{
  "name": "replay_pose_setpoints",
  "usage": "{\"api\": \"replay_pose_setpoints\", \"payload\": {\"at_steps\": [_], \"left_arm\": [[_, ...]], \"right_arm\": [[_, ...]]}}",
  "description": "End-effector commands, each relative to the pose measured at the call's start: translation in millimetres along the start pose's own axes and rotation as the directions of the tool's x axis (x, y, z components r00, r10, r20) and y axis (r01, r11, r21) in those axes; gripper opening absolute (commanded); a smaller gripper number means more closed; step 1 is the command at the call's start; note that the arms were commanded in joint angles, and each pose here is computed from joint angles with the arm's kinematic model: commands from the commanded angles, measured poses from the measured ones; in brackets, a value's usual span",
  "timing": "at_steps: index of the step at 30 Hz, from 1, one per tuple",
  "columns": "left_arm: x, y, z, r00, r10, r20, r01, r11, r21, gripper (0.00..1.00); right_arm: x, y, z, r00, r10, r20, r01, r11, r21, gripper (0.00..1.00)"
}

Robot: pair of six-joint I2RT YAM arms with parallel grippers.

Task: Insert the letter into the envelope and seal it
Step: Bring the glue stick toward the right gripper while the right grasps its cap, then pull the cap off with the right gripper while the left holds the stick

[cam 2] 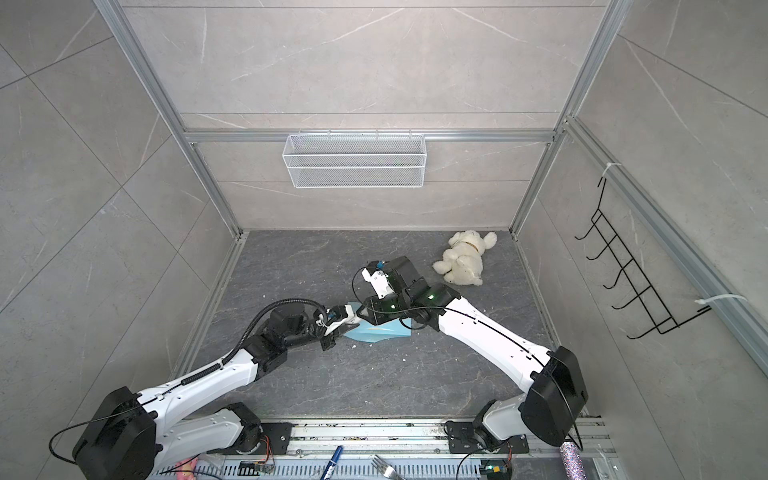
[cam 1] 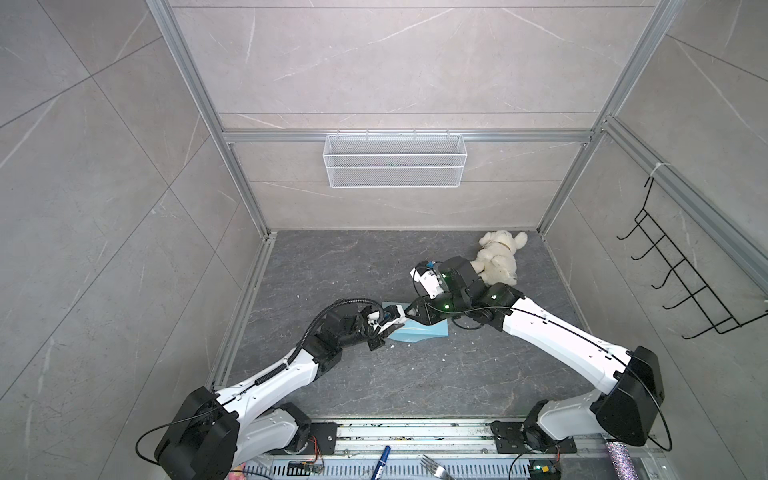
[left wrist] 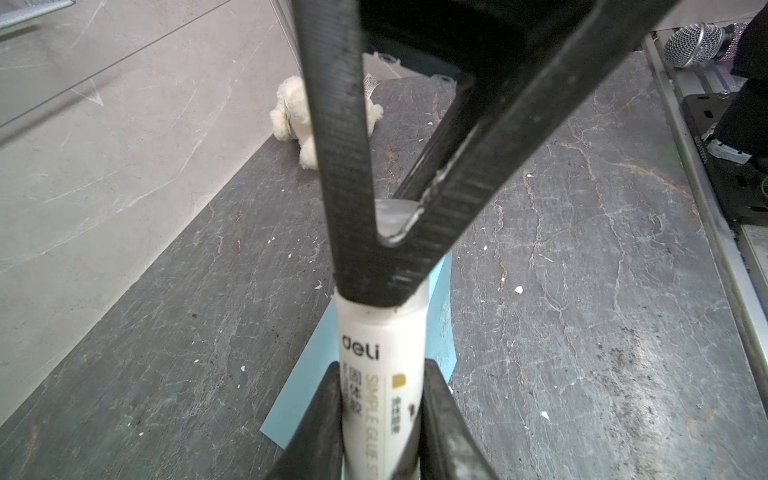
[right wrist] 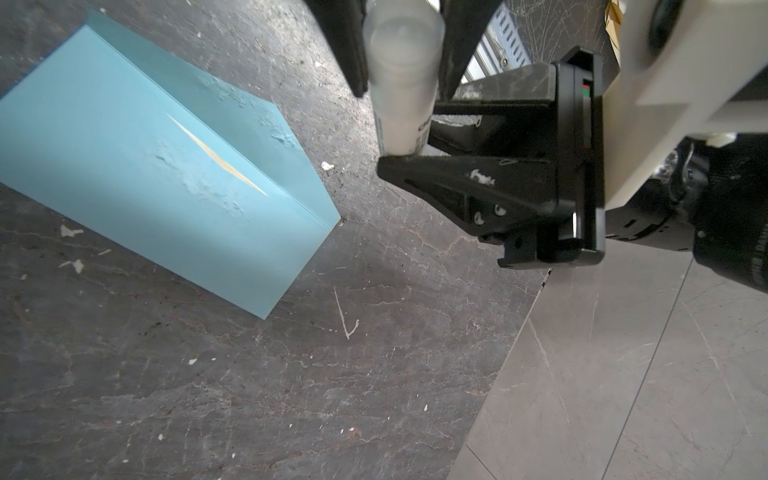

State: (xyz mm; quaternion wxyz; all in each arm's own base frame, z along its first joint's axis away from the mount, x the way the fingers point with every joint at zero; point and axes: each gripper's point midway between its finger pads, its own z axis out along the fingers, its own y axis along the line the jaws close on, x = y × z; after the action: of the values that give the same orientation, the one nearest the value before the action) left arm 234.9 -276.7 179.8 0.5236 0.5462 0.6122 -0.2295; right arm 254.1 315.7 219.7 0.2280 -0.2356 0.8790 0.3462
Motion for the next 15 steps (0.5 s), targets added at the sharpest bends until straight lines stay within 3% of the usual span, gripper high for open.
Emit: {"api": "replay_pose_setpoints", "payload": {"at_steps": [1,15], "left_arm": [[-15.6,-3.9,0.3,0.999,0.014,0.039,-0.016,0.999,0.046,0.0],[4.4,-17.6,5.9,1.0,-0.026,-0.008,0.027,0.994,0.108,0.0]], "right_arm": [[-8.2,-0.3,-20.1,0.996,-0.08,0.031,0.078,0.995,0.061,0.04],[-6.4,4.1,-46.5,0.98,-0.194,0.043,0.19,0.977,0.094,0.01]]}}
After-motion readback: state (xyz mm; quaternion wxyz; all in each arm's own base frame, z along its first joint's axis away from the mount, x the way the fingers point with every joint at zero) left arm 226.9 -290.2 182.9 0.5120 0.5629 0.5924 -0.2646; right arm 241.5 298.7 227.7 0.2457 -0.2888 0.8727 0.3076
